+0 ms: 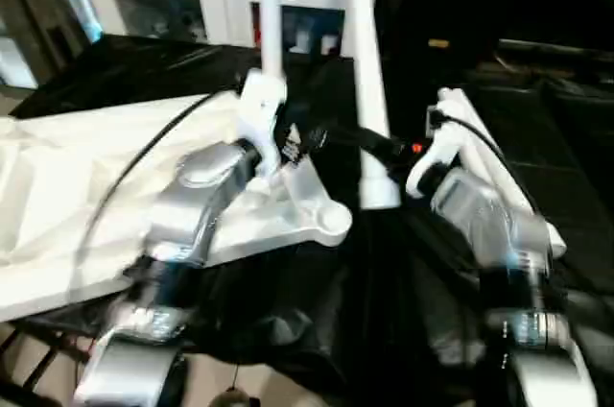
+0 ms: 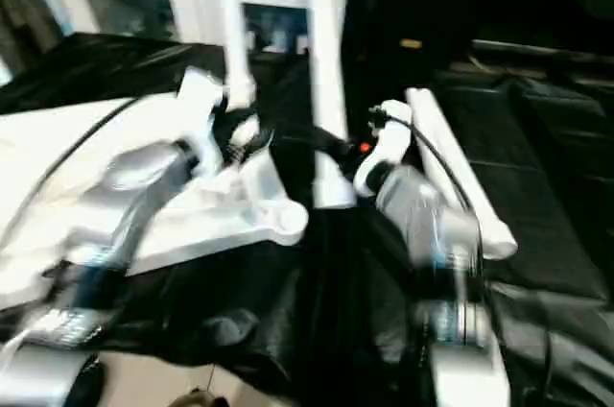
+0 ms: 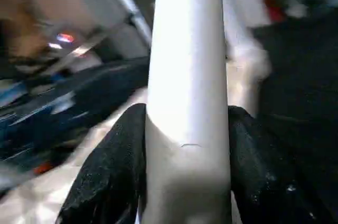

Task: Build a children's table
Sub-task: Pick table leg

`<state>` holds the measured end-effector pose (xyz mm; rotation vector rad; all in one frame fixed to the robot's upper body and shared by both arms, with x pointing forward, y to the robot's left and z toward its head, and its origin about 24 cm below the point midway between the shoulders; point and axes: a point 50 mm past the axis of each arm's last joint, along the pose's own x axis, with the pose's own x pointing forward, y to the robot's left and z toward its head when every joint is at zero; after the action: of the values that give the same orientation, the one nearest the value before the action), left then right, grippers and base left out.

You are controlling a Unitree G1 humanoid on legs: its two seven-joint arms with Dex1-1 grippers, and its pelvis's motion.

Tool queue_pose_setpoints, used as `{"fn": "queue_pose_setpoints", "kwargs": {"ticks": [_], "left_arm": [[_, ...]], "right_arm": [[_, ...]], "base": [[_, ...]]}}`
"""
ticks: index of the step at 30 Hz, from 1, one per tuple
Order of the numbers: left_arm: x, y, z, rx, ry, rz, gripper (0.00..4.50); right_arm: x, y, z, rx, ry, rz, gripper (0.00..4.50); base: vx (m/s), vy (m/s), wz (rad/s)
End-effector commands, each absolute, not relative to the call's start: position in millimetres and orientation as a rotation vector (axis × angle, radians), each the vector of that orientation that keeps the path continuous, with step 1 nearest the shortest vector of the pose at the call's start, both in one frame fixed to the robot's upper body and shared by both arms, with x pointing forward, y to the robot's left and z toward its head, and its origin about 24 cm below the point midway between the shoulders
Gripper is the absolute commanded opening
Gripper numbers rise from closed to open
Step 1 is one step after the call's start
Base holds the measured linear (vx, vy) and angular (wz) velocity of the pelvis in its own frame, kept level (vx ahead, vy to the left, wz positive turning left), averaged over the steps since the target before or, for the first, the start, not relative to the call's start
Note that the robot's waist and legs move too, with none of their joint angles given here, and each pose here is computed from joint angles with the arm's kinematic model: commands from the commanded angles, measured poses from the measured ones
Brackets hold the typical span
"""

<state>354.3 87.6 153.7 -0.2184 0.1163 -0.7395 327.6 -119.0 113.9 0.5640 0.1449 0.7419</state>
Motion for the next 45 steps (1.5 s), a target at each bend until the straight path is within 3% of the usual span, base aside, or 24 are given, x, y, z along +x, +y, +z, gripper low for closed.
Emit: {"fn": "queue_pose_setpoints", "kwargs": {"ticks": [1, 10, 20, 25, 26, 27, 32, 37, 45], "left_arm": [[354.3, 85.1, 155.1, -0.302, 0.138, -0.766, 3.1], [342.2, 66.1, 168.7, -0.548, 0.151, -0.909, 3.1], [335.3, 63.3, 166.5, -0.592, 0.186, -0.941, 3.1], [339.4, 63.5, 165.8, -0.593, 0.197, -0.889, 3.1], [339.5, 63.4, 166.2, -0.597, 0.196, -0.889, 2.81], [340.6, 62.6, 166.1, -0.608, 0.204, -0.877, 2.74], [340.9, 61.1, 165.7, -0.623, 0.209, -0.872, 2.41], [342.1, 62.2, 166.6, -0.629, 0.197, -0.856, 2.03], [345.7, 68.3, 167.3, -0.642, 0.174, -0.809, 1.95]], "right_arm": [[322.9, -116.0, 125.1, 0.558, 0.084, 0.808, 1.85], [313.8, -104.7, 119.8, 0.469, 0.101, 0.864, 1.85], [315.6, -106.5, 121.9, 0.553, 0.156, 0.85, 1.85], [310.4, -97.9, 122.9, 0.474, 0.165, 0.899, 1.85], [310.0, -97.1, 122.8, 0.466, 0.166, 0.903, 1.85], [307.7, -91.0, 122.2, 0.408, 0.166, 0.918, 1.85], [305.8, -83.1, 120.4, 0.331, 0.165, 0.928, 1.85], [305.9, -80.7, 119.0, 0.317, 0.173, 0.931, 1.85], [306.1, -79.5, 119.1, 0.304, 0.146, 0.95, 1.85]], "base": [[0.0, 0.0, 0.0], [0.0, 0.0, 0.0], [0.0, 0.0, 0.0], [0.0, 0.0, 0.0], [0.0, 0.0, 0.0], [0.0, 0.0, 0.0], [0.0, 0.0, 0.0], [0.0, 0.0, 0.0], [0.0, 0.0, 0.0]]}}
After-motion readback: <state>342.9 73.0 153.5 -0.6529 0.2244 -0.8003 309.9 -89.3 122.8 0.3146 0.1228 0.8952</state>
